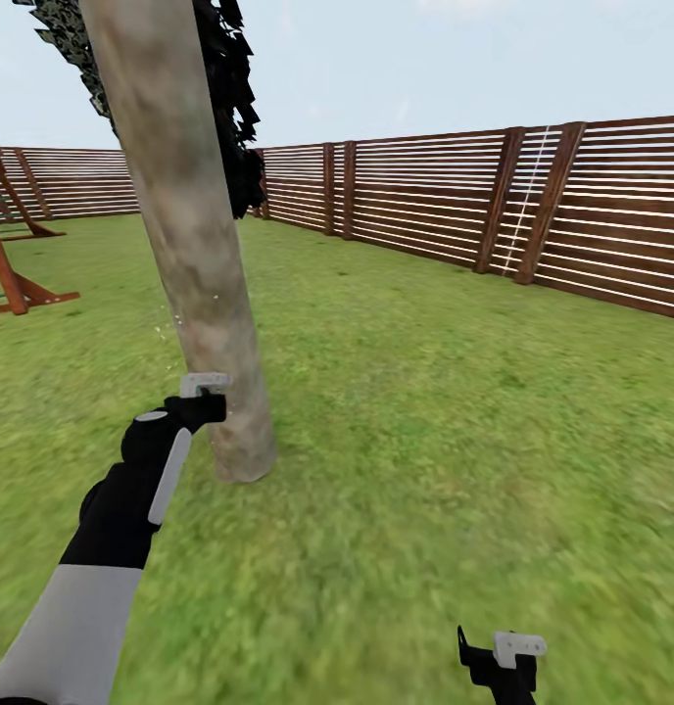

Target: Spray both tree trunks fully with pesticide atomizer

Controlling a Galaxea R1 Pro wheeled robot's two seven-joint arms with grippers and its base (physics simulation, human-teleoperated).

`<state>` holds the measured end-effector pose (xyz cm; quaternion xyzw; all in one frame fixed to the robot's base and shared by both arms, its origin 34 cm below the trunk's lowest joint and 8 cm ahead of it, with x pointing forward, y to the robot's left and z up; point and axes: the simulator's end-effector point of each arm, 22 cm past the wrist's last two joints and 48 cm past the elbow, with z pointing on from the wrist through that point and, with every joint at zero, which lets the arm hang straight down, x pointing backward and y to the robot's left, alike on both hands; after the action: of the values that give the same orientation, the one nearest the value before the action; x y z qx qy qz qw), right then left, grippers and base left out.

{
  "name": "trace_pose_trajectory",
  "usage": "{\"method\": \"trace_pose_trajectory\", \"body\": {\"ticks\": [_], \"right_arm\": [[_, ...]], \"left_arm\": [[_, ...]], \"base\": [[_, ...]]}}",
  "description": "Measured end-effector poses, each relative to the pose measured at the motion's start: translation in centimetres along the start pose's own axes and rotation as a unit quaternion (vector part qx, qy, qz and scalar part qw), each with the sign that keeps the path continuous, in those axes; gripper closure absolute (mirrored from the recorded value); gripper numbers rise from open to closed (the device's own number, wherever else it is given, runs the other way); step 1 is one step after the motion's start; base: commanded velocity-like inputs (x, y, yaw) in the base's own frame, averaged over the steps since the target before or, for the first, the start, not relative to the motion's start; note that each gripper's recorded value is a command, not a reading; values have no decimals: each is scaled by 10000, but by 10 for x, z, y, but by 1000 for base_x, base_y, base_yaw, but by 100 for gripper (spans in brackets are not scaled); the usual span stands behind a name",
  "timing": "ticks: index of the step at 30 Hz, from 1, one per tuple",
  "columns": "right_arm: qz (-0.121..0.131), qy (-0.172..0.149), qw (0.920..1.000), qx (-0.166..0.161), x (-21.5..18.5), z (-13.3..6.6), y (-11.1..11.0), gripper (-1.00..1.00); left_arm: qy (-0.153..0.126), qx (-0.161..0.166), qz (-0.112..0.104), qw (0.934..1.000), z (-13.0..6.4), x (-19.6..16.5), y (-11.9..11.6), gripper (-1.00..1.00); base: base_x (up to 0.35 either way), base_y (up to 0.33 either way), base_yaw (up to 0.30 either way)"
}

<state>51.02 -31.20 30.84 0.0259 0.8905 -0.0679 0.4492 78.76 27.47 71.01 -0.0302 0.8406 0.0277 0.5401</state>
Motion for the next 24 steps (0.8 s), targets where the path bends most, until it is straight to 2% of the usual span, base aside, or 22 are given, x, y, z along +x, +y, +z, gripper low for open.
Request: {"method": "trace_pose_trajectory", "body": {"ticks": [2, 5, 8, 12, 17, 19, 21, 23, 24], "right_arm": [[-1, 4, 10000, 0, 0, 0, 0, -100], [-1, 6, 10000, 0, 1, 0, 0, -100], [0, 3, 10000, 0, 0, 0, 0, -100], [0, 1, 10000, 0, 0, 0, 0, -100], [0, 1, 10000, 0, 0, 0, 0, -100], [0, 0, 10000, 0, 0, 0, 0, -100], [-1, 1, 10000, -1, 0, 0, 0, -100], [0, 3, 10000, 0, 0, 0, 0, -100], [0, 3, 10000, 1, 0, 0, 0, -100]], "left_arm": [[196, -69, 56, 9998, 4, 20, 8, 100], [502, -265, 187, 9982, 14, 50, 33, 100], [675, -296, 203, 9971, 18, 65, 37, 100], [732, -333, 217, 9965, 19, 70, 40, 100], [696, -307, 243, 9968, 17, 62, 34, 100], [681, -356, 221, 9968, 18, 59, 41, 100], [699, -522, 122, 9961, 17, 56, 63, 100], [900, -468, 63, 9948, 16, 64, 59, 100], [1074, -357, 36, 9936, 13, 70, 47, 100]], "base": [[18, 0, 0], [3, 0, 0], [29, 0, 0], [226, 44, 0], [15, 4, 0], [0, 0, 0], [0, 0, 0], [0, 0, 0], [0, 0, 0]]}}
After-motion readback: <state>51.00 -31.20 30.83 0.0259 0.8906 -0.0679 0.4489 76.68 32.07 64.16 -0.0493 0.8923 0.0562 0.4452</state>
